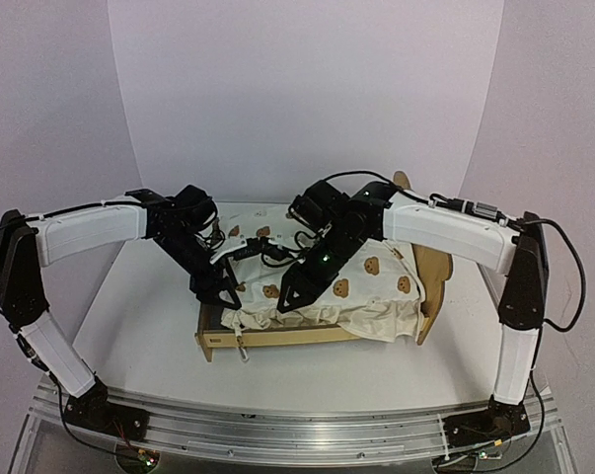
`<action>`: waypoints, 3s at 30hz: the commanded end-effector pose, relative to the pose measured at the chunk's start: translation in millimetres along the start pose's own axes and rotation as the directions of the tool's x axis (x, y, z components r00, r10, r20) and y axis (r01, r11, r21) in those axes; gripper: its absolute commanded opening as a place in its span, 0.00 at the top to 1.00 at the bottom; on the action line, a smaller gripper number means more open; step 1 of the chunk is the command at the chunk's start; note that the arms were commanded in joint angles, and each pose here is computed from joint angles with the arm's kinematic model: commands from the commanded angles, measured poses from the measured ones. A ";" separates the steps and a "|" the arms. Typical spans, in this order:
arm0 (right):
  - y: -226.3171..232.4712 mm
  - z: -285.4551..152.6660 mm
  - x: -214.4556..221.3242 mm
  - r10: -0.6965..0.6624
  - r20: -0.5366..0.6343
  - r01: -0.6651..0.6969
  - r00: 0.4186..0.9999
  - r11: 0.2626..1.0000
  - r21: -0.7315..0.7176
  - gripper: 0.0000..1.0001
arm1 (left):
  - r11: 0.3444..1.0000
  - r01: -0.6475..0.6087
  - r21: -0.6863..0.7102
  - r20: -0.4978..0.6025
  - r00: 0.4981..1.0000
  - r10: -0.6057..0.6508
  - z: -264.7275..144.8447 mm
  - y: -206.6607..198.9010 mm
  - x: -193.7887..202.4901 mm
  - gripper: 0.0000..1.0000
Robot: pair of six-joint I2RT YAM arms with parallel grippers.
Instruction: Set up the pet bed
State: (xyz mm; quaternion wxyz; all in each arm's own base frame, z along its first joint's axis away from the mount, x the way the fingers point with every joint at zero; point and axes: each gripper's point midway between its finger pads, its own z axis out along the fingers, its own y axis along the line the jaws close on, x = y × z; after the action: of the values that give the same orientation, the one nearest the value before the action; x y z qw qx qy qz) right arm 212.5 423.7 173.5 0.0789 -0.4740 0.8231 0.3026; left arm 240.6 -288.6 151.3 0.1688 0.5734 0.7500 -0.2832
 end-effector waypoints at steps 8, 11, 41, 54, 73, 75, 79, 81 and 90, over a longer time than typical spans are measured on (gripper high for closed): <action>-21.1 8.8 4.8 0.200 0.042 -0.201 0.979 0.980 0.008 0.64 | 0.987 -0.096 -0.132 -0.075 0.993 0.086 24.0 18.8 18.1 0.46; -24.9 15.3 -0.6 0.200 0.085 -0.201 0.976 0.980 0.001 0.68 | 0.983 -0.085 -0.163 -0.066 0.995 0.076 24.6 26.9 12.9 0.67; -47.0 154.3 90.2 0.013 -0.269 -0.028 0.963 0.998 -0.053 0.81 | 0.996 0.067 -0.057 0.098 0.993 -0.061 -13.1 30.9 -2.8 0.78; -98.5 128.7 95.9 0.018 -0.361 0.098 0.932 0.949 0.299 0.72 | 0.987 -0.160 0.031 0.251 0.957 0.147 -73.8 -18.2 -37.0 0.35; -44.4 -30.1 -4.3 0.326 0.244 -0.375 0.913 0.907 0.191 0.61 | 0.913 -0.385 0.132 0.073 0.923 0.379 -5.6 -108.3 -25.2 0.44; -70.7 -45.3 20.8 0.410 0.295 -0.487 0.863 0.831 0.268 0.60 | 0.920 -0.367 0.138 0.040 0.930 0.365 9.2 -109.2 -21.8 0.43; -92.7 -64.8 60.5 0.452 0.360 -0.570 0.816 0.732 0.373 0.55 | 0.941 -0.322 0.100 -0.043 0.944 0.328 37.1 -97.3 -15.9 0.37; -92.2 -69.6 68.5 0.453 0.370 -0.577 0.811 0.723 0.380 0.52 | 0.958 -0.272 0.090 -0.107 0.954 0.281 49.6 -89.0 -9.9 0.36; -91.9 -69.8 96.4 0.461 0.349 -0.575 0.816 0.712 0.403 0.50 | 0.976 -0.215 0.037 -0.277 0.936 0.217 91.3 -62.2 19.8 0.38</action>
State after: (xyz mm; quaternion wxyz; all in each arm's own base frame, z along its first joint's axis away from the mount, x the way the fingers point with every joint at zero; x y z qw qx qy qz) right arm 249.5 286.7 143.5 0.1844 -0.1597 0.9588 0.1456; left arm 153.0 -335.0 90.3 0.0739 0.6915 0.6853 -0.2163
